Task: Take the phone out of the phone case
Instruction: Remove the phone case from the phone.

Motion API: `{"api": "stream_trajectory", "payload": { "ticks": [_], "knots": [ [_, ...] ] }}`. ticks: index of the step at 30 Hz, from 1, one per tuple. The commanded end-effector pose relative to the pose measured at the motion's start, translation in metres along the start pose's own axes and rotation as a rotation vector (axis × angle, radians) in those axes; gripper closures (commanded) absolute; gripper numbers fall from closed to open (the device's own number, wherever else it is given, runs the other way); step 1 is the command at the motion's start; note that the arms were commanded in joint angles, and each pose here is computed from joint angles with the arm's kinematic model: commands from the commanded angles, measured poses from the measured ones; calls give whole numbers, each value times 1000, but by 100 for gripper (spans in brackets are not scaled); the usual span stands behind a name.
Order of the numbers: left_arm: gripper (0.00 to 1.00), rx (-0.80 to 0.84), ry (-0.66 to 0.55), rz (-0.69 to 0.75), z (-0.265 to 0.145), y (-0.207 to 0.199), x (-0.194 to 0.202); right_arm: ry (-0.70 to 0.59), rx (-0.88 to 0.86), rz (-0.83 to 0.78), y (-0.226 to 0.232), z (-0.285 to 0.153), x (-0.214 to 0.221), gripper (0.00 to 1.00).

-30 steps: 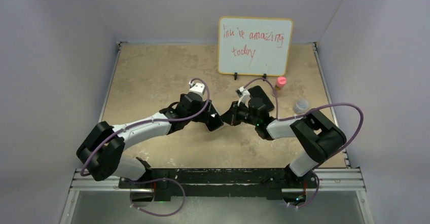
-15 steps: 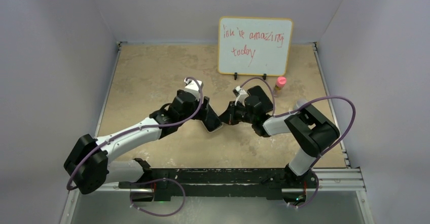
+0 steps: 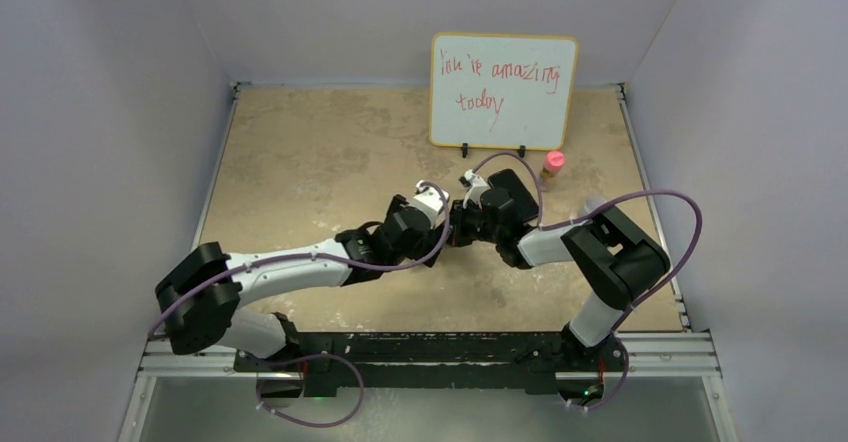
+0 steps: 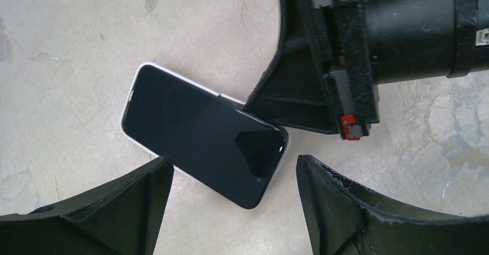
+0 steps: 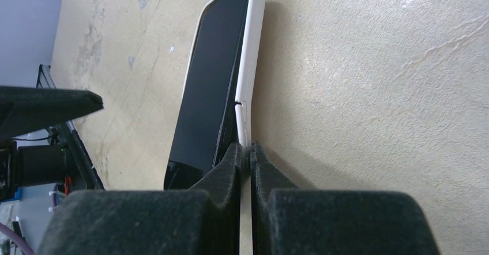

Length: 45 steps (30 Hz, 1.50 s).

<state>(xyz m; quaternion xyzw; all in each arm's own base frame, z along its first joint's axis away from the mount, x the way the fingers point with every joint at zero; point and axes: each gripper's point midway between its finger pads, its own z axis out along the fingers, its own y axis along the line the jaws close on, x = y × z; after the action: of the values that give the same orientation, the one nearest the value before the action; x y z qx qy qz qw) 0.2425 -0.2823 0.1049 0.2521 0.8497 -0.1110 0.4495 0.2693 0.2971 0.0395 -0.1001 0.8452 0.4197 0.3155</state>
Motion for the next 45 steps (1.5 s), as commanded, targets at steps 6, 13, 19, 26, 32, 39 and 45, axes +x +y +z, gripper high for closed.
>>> {"api": "stream_trajectory", "payload": {
  "ticks": [6,13,19,26,32,39,45],
  "knots": [
    [24,-117,-5,124,16,-16,-7,-82,-71,-48,24,5,-34,100],
    [28,-197,44,210,28,-16,4,-70,-77,-41,24,6,-32,100],
    [29,-265,66,232,31,-8,14,-66,-85,-32,24,6,-33,100],
    [33,-294,46,232,20,0,4,-65,-88,-31,24,6,-33,100],
    [32,-286,28,218,16,1,1,-57,-93,-29,25,7,-31,100],
    [33,-374,49,241,17,16,8,-54,-98,-26,25,8,-31,100],
    [34,-424,80,296,24,21,17,-49,-106,-21,27,8,-30,100]
  ]
}}
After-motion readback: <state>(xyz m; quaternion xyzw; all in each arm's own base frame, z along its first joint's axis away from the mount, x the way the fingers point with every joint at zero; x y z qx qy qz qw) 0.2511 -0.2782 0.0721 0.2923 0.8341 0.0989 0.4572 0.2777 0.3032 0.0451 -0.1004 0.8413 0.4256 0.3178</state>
